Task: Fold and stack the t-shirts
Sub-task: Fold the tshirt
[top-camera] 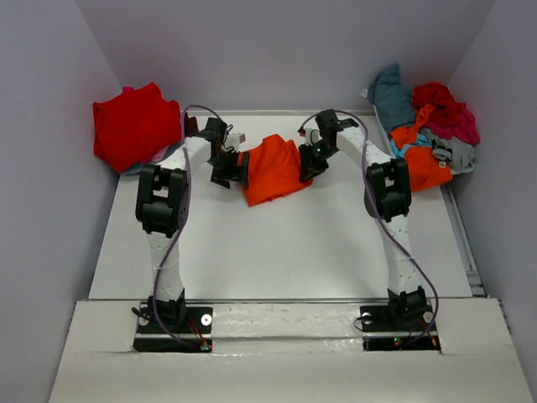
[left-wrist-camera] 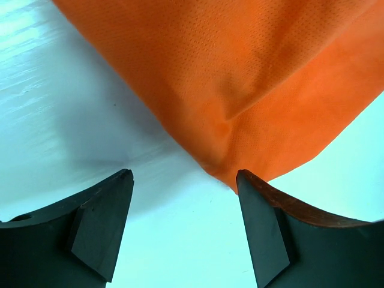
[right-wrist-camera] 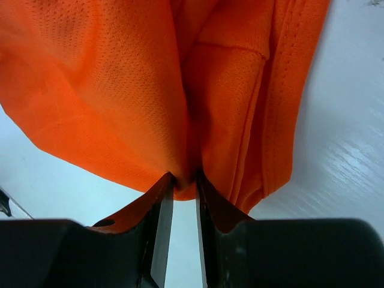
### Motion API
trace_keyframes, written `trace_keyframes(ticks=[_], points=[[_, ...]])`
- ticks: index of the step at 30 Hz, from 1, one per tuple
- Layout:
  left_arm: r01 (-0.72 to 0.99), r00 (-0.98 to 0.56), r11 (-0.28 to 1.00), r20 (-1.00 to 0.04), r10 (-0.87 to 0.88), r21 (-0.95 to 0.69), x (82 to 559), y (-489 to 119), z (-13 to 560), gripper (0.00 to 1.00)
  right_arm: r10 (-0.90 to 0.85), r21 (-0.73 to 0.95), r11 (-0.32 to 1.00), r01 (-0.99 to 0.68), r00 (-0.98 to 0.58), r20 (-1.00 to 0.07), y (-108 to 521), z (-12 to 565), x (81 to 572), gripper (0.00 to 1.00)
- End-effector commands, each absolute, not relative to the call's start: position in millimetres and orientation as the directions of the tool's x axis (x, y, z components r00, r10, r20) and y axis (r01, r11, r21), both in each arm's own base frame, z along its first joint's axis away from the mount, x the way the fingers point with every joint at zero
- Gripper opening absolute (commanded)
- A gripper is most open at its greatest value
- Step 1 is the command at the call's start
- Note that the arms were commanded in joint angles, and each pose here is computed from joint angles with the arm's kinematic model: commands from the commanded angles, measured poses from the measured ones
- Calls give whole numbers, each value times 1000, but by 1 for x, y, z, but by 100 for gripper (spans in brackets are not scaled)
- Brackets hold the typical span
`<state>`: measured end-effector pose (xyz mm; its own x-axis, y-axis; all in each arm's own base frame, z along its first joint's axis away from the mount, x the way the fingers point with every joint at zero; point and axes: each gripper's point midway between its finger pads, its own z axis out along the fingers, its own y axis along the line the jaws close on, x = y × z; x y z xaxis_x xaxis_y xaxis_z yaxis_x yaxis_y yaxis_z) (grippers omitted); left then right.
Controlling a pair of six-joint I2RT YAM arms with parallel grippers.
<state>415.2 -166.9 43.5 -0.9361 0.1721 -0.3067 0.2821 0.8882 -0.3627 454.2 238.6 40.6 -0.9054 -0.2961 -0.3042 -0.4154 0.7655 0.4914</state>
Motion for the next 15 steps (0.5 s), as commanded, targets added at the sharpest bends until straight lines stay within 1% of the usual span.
trace_keyframes(ticks=[1, 4, 5, 6, 7, 8, 9, 15], points=[[331, -883, 889, -436, 174, -315, 425, -160, 100, 81, -275, 438, 794, -422, -892, -360, 235, 51, 472, 27], [339, -859, 895, -482, 170, -290, 432, -158, 118, 81, -280, 441, 796, -414, -898, -338, 232, 46, 463, 24], [341, -856, 895, -488, 170, -286, 433, -158, 120, 81, -288, 442, 801, -404, -907, -306, 228, 36, 453, 23], [343, -851, 896, -498, 169, -282, 434, -157, 125, 81, -287, 433, 801, -414, -900, -328, 227, 43, 452, 22], [345, -847, 896, -503, 170, -279, 436, -157, 126, 81, -290, 430, 802, -415, -899, -327, 225, 43, 448, 22], [346, -846, 896, -506, 169, -279, 436, -158, 127, 81, -294, 433, 805, -404, -907, -300, 221, 32, 437, 22], [348, -844, 895, -509, 169, -280, 437, -158, 128, 81, -294, 434, 802, -410, -904, -311, 220, 40, 432, 22], [337, -855, 896, -493, 163, -289, 439, -159, 120, 81, -310, 469, 786, -403, -913, -266, 216, 40, 400, 22]])
